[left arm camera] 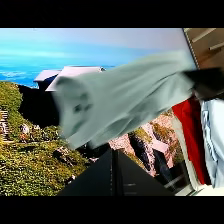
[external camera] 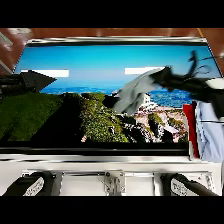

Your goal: Fold the shirts.

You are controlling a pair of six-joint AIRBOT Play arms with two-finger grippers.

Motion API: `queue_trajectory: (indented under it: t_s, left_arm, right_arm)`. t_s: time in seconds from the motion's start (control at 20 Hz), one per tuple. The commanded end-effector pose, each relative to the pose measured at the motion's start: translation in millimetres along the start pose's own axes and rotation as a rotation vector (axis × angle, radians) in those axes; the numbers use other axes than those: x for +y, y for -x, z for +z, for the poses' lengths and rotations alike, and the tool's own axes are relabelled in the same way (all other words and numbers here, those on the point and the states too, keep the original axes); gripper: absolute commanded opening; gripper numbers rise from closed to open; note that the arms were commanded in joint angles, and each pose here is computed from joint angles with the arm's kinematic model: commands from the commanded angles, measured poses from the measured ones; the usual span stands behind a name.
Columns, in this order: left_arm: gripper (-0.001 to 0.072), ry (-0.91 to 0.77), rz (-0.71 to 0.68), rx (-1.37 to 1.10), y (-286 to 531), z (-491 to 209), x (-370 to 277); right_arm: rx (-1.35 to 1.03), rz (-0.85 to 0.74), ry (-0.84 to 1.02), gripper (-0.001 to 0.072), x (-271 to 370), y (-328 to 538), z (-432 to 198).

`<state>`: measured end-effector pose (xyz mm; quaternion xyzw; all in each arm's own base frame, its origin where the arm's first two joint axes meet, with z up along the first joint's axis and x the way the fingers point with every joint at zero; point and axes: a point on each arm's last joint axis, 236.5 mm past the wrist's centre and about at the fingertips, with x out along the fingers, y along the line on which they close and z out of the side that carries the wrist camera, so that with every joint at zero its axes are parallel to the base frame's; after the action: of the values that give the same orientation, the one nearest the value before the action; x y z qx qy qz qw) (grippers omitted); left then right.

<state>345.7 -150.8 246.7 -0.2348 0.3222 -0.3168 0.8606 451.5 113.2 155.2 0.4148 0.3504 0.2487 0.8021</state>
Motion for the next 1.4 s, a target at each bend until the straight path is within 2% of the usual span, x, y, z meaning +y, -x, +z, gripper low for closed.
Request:
queue_trajectory:
  t_s: [0.0, 0.25, 0.55, 0.7, 0.8, 1.0, 1.15, 1.35]
  left_arm:
    - [0.004, 0.001, 0.0, 0.001, -0.2, -0.3, 0.2]
    - [0.004, -0.005, -0.017, 0.038, -1.7, -9.4, -5.8]
    - [0.004, -0.027, -0.056, 0.08, -8.6, -21.5, -22.1]
    - [0.004, -0.029, -0.058, 0.081, -9.1, -22.1, -23.3]
    - [0.004, -0.029, -0.053, 0.06, -9.6, -17.1, -22.1]
    - [0.004, -0.034, -0.04, 0.007, -10.7, -4.5, -19.6]
    - [0.004, -0.037, -0.034, -0.016, -10.8, 0.8, -18.5]
    - [0.004, -0.037, -0.032, -0.025, -10.8, 2.9, -17.9]
  right_arm:
    - [-0.207, -0.157, 0.028, 0.0057, 6.9, 112.8, 81.3]
    - [-0.53, -0.357, 0.049, 0.0056, -30.1, 262.6, 159.2]
    - [-0.675, -0.476, -0.022, 0.0057, -68.8, 350.9, 168.4]
    - [-0.63, -0.485, -0.172, 0.0057, -84.1, 368.2, 140.4]
    - [-0.503, -0.543, -0.323, 0.0057, -104.7, 372.3, 95.9]
    - [-0.143, -0.816, -0.531, 0.0058, -144.0, 394.8, -15.4]
    - [-0.127, -1.029, -0.603, 0.0057, -161.0, 431.5, -41.8]
    - [-0.071, -0.988, -0.667, 0.0058, -175.3, 416.6, -59.3]
